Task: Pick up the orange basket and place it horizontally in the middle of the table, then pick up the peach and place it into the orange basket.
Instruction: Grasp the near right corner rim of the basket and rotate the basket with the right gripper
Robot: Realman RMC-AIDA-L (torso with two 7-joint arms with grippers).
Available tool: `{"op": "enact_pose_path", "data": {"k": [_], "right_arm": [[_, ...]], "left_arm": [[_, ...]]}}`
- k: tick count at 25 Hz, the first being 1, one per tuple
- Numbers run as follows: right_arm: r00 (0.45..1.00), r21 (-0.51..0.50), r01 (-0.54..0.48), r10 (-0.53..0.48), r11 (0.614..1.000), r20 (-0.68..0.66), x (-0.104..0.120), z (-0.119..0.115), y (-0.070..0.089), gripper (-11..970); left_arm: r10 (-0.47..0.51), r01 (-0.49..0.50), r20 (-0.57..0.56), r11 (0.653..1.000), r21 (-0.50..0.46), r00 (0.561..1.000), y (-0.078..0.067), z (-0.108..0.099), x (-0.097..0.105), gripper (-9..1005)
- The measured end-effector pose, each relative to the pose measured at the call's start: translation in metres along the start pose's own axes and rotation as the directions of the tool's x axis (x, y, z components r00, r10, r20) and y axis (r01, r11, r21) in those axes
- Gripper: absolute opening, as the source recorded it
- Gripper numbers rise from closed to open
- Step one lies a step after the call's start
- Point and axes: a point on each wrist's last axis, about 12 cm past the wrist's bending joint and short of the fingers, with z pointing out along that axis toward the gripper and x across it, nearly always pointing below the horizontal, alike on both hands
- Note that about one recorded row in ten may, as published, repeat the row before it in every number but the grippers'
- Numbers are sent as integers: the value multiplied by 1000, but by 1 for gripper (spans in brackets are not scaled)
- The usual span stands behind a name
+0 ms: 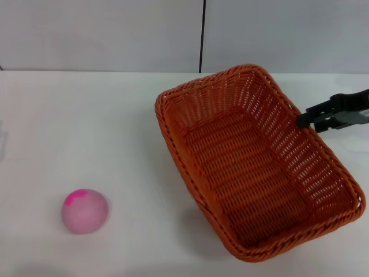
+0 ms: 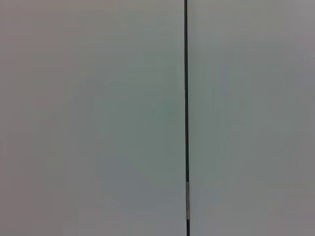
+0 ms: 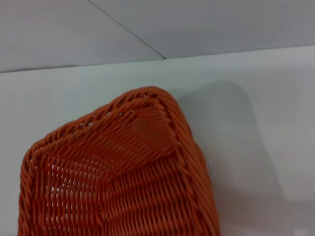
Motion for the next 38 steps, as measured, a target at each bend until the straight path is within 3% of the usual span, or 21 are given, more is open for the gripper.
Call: {"op": "enact_pose_path", "data": {"k": [18, 23, 31, 35, 38], "right_arm": [[999, 8, 48, -48, 999, 11, -9, 44, 19, 603], [998, 22, 60, -60, 998, 1, -9, 46, 20, 538], [996, 27, 88, -88, 996, 0, -8, 46, 19, 168], [987, 34, 161, -162, 986, 22, -14, 42, 24, 160], [959, 49, 275, -277, 960, 51, -22, 36, 32, 155]], "left_arm": [[10, -10, -24, 1000, -3, 1000, 1, 5, 2, 586], [10, -11, -33, 1000, -12, 999, 3, 3, 3, 586], [10, -11, -48, 1000, -15, 999, 3, 5, 5, 587], [12, -12, -48, 1000, -11, 999, 2, 5, 5, 587], [12, -12, -49, 1000, -10, 999, 2, 6, 5, 586]]}}
